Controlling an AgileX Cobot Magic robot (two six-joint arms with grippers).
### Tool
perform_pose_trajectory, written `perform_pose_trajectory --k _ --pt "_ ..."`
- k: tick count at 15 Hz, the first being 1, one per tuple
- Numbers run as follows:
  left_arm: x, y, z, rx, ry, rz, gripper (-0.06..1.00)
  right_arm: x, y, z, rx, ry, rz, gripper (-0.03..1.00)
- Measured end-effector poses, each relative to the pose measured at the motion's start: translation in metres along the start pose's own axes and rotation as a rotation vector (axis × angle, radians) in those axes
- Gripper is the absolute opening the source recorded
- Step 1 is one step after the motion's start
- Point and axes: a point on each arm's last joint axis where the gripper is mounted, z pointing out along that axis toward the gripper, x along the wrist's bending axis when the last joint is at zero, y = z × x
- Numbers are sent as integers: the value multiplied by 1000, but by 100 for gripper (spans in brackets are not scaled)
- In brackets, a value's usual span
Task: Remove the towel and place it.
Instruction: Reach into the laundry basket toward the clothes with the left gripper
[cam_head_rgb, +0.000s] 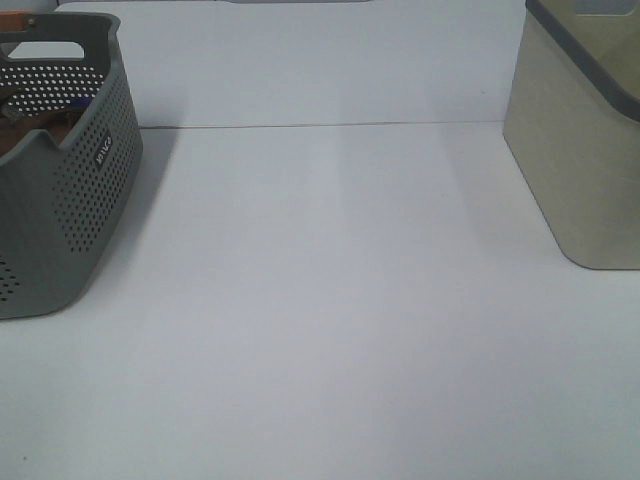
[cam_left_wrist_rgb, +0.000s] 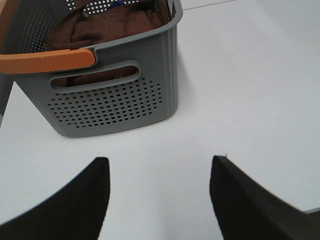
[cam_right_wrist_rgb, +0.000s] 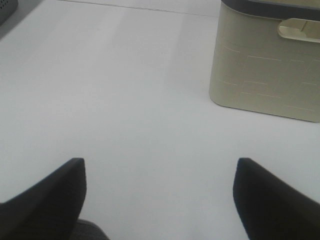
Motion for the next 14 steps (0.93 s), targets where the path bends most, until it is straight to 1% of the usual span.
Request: perform_pose_trajectory --k 14 --pt "0 0 0 0 0 0 57 0 0 0 0 0 0 77"
